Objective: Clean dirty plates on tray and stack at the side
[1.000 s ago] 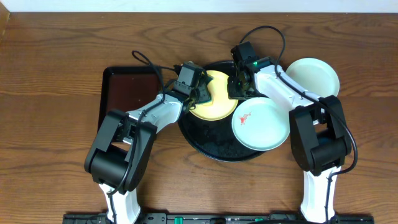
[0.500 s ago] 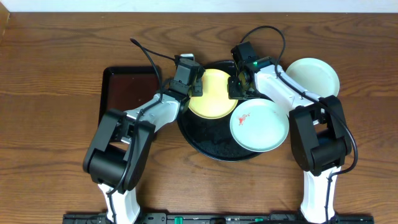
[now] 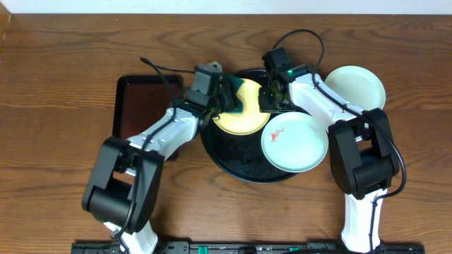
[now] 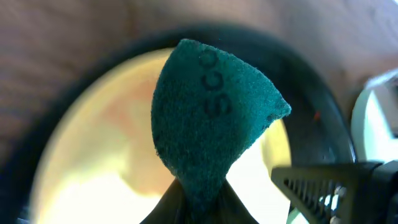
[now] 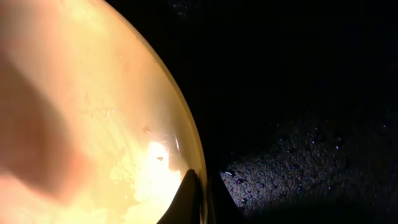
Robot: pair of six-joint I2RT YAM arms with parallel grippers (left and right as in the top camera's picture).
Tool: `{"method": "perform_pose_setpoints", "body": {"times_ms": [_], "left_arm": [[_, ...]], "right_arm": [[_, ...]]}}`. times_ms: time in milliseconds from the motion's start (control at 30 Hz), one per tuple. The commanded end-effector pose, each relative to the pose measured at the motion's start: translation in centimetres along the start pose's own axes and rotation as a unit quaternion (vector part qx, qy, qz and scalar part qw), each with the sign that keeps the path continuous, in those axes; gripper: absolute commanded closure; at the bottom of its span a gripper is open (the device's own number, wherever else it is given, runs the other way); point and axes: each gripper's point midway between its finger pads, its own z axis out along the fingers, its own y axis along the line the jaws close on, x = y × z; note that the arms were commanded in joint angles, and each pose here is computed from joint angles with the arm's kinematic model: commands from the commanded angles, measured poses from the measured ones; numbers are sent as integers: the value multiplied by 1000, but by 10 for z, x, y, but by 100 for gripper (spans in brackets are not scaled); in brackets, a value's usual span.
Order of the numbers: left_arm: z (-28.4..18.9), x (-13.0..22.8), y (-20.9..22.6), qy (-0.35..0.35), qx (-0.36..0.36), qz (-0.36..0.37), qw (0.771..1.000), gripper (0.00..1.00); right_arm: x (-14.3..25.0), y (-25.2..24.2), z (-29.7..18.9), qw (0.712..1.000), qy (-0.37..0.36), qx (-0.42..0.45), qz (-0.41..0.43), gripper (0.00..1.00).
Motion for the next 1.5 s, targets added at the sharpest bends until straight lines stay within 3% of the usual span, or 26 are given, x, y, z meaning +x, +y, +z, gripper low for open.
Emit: {"method": "perform_pose_setpoints", "body": {"times_ms": [0,133,267,633,800,933,1233,1467], "left_arm": [[16,31,3,46,0,-30,999,92],[29,41,15,57,-17,-32,998,92],[30,37,52,33,-96,-36,994,92],[2,-9,122,-52,-268,67,960,92],[-12,-29,127,-84,-311,106,941,92],[-31,-49,120,-125,-323,110,932,92],[-77,-97,74,-220,-268,104,932,92],[-128,-113,89,-230,-280,74,929,92]], "right_arm": [[10,-22,10,999,14,47,1,99],[10,-22,10,999,14,47,1,99],[10,-23,10,999,15,48,1,99],[12,-23,10,999,19,50,1,99],[13,-24,10,998,21,51,1,99],[13,-24,10,998,22,50,1,99],[13,-24,10,999,21,50,0,99],[1,-17,2,999,1,38,-18,99]]}}
